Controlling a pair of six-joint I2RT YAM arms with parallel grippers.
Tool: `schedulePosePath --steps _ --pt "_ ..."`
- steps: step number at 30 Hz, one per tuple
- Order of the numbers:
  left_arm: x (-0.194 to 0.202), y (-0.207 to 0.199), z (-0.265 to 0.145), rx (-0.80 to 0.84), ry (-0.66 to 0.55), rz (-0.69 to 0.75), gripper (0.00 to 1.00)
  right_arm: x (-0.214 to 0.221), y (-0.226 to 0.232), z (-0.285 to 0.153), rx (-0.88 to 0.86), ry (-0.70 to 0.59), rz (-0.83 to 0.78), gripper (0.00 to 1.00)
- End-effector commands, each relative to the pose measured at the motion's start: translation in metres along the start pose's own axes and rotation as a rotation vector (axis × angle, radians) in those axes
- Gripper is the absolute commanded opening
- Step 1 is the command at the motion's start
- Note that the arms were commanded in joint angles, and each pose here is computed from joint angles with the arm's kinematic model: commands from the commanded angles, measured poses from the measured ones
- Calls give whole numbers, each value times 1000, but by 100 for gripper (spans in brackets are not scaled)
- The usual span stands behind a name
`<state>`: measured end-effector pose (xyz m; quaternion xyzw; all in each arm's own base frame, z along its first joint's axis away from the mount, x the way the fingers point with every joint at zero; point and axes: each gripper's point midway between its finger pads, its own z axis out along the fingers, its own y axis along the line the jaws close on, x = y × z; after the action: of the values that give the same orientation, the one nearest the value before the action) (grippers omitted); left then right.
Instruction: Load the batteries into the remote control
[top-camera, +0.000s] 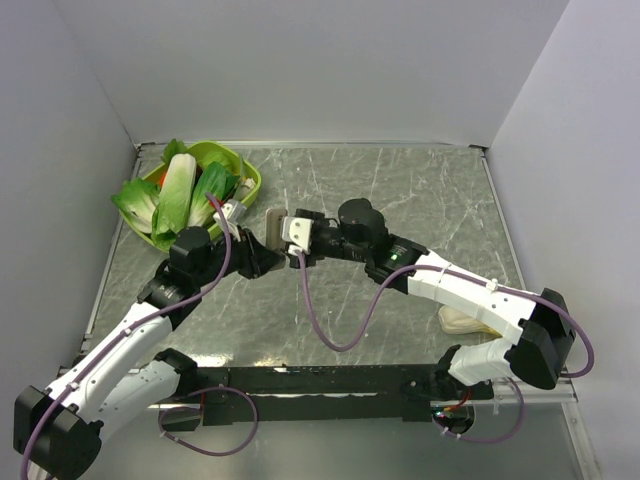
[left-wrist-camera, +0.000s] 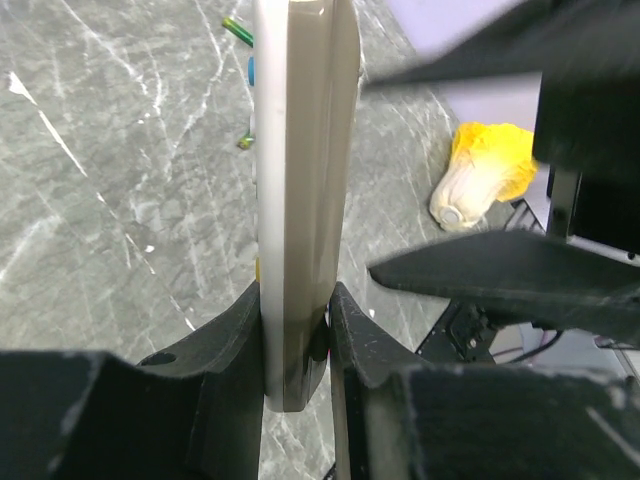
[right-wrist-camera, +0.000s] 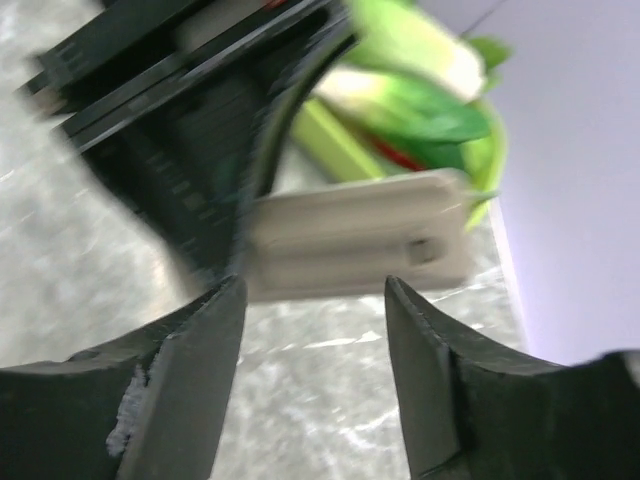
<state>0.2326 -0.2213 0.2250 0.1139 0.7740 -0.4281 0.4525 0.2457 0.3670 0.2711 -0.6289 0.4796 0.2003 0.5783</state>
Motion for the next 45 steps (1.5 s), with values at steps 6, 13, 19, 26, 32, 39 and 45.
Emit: schedulePosePath --steps 6,13,19,26,32,39,45 --pt "-1 -20 -4 105 1 23 2 -33 -36 0 152 -108 -59 67" --pt "-3 -22 -5 108 -12 3 2 -28 -27 6 95 -89 -55 61" --pt "-6 -21 -2 95 -14 -30 2 -19 -21 9 76 -64 -46 54" --pt "-8 -26 -2 117 -16 -20 2 -5 -12 12 44 -21 -43 51" --pt "-8 -32 -4 150 -18 -3 2 -4 -7 17 9 -18 -39 51" --pt "-3 -39 -5 203 8 21 2 -2 -12 20 31 -13 -55 56" --pt "-3 -46 -6 234 19 33 2 -4 -18 23 61 -32 -67 57"
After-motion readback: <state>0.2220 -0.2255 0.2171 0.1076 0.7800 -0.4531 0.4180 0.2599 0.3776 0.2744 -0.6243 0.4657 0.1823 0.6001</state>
